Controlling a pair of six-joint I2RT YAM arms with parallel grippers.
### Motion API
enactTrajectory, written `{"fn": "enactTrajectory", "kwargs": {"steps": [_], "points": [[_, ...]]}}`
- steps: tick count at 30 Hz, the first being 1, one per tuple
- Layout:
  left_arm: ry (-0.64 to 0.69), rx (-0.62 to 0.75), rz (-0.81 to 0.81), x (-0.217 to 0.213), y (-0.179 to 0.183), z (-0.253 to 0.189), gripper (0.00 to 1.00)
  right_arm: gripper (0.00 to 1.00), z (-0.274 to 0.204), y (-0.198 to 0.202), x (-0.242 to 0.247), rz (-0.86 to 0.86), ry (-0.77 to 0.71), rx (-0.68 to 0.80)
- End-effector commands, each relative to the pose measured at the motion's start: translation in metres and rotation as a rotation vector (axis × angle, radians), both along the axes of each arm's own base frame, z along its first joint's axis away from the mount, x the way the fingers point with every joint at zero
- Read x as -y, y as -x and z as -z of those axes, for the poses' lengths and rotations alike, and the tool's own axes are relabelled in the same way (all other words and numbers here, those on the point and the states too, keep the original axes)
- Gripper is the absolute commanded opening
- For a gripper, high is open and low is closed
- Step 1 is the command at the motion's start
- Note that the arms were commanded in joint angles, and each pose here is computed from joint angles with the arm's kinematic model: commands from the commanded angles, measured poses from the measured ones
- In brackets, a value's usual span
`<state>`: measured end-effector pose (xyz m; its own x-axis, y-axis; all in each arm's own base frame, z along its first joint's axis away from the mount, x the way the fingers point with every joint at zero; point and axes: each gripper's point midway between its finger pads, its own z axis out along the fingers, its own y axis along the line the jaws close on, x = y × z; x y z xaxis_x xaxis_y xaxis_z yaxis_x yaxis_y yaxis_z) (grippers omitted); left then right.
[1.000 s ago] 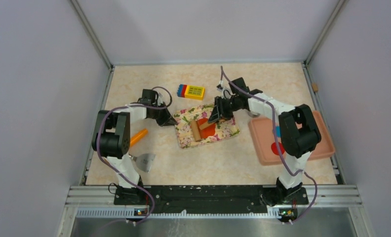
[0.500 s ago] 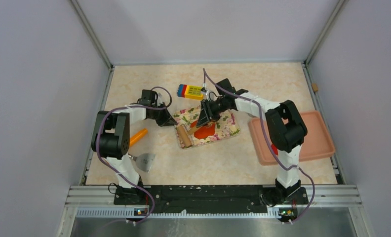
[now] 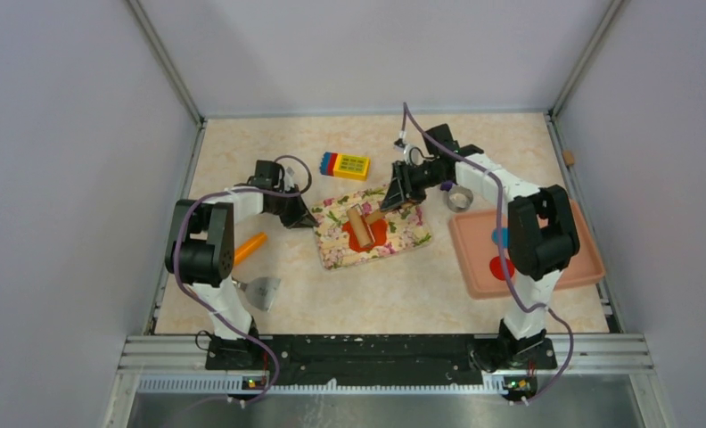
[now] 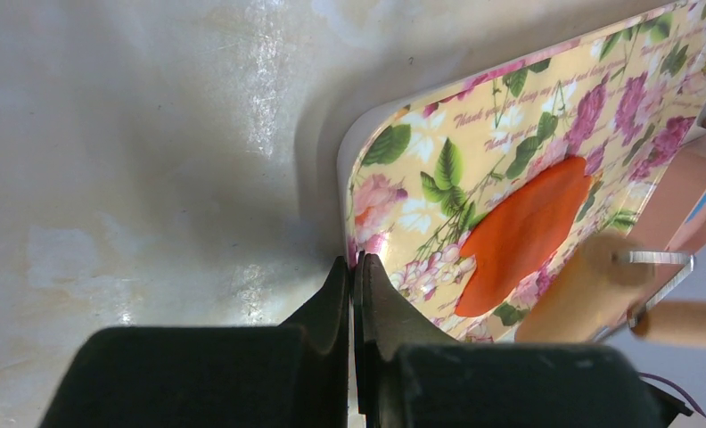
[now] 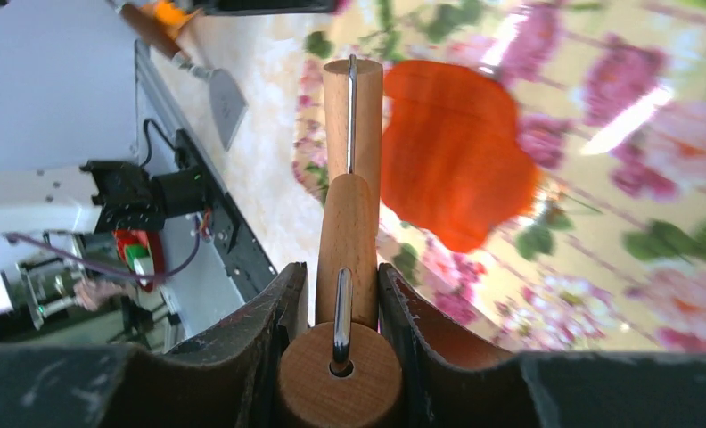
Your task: Roll out the dumpling wrappers from the dough
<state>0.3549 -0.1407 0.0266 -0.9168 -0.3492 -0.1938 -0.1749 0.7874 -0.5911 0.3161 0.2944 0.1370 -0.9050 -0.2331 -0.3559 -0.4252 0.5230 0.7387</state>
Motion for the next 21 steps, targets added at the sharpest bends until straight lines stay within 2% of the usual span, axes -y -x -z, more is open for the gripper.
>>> {"fn": "enactTrajectory", "kwargs": {"steps": [1, 7, 12, 17, 21], "points": [[-0.027, -0.036, 0.025, -0.004, 0.003, 0.014, 0.00, 0.00, 0.004, -0.009, 0.013, 0.087, 0.015, -0.054], [-0.017, -0.040, 0.032, -0.002, 0.000, 0.014, 0.00, 0.00, 0.057, -0.019, 0.027, 0.184, 0.133, -0.178], [-0.027, -0.032, 0.043, -0.003, 0.000, 0.011, 0.00, 0.00, 0.102, -0.023, 0.091, 0.286, 0.346, -0.214], [-0.037, -0.024, 0.045, -0.005, 0.000, 0.010, 0.00, 0.00, 0.112, -0.028, 0.150, 0.369, 0.461, -0.203], [-0.038, -0.025, 0.045, -0.005, 0.001, 0.012, 0.00, 0.00, 0.113, -0.025, 0.169, 0.384, 0.506, -0.182]]}}
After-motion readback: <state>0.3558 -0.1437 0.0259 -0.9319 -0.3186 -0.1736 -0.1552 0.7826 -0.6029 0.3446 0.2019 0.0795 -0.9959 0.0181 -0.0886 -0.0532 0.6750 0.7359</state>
